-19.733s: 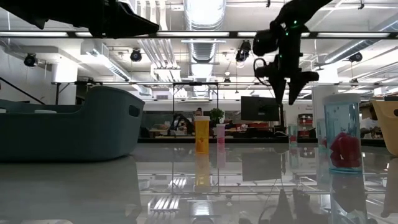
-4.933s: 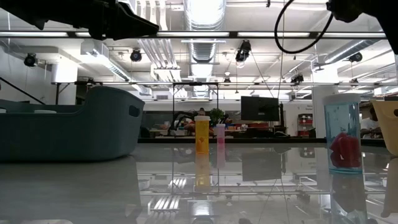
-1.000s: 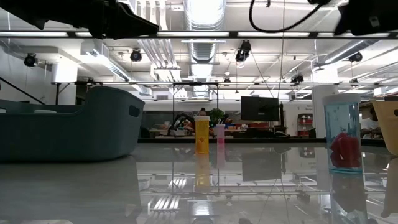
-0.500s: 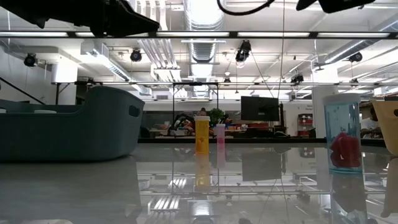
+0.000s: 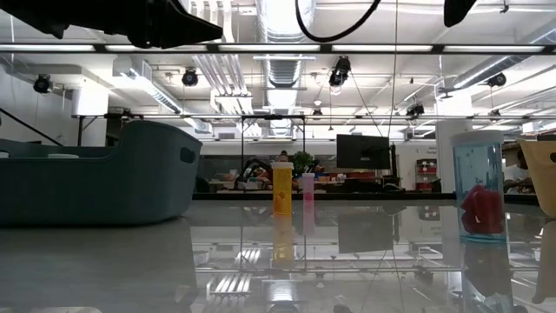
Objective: Pick and place medicine bottles into bin by pill shape (circle, oval)
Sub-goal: Put the blue bottled capsules into the yellow bin
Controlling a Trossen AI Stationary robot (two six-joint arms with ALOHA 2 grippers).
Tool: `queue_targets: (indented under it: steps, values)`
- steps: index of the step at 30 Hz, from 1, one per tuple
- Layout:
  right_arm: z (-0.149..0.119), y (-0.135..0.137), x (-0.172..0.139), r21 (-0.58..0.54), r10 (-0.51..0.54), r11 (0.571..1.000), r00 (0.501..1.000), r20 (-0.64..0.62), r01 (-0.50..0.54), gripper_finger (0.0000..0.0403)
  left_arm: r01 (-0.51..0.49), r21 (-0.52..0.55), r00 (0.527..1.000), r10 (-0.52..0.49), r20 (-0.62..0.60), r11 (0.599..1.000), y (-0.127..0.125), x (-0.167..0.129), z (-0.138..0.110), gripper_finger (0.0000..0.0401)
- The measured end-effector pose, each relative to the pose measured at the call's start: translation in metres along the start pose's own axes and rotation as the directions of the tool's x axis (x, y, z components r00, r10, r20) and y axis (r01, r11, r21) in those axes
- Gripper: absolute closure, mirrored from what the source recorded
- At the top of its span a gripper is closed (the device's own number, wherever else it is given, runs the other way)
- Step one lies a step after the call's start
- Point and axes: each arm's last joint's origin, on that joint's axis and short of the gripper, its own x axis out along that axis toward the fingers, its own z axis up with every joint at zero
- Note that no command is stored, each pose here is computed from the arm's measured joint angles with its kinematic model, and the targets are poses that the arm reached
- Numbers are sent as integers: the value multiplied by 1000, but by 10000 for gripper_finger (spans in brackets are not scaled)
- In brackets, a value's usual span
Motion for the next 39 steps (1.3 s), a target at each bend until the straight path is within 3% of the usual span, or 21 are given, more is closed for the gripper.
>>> queue_targets:
  steps: [7,15,28,39]
  values:
    - [-2,13,14,16,-81,997,997,7,81,200,5,3,1000,-5,-9,1000,-1,0,-2,217]
    - [-6,18,48,16,-241,970,969,-57,242,200,7,7,1000,-7,-13,1000,-1,0,-2,217]
    - [-6,18,58,-4,-246,969,968,-55,246,195,-11,33,1000,12,-24,999,-1,0,-2,217]
    - [-6,10,76,-4,-286,958,957,-51,286,143,-12,33,1000,13,-24,999,0,0,-2,217]
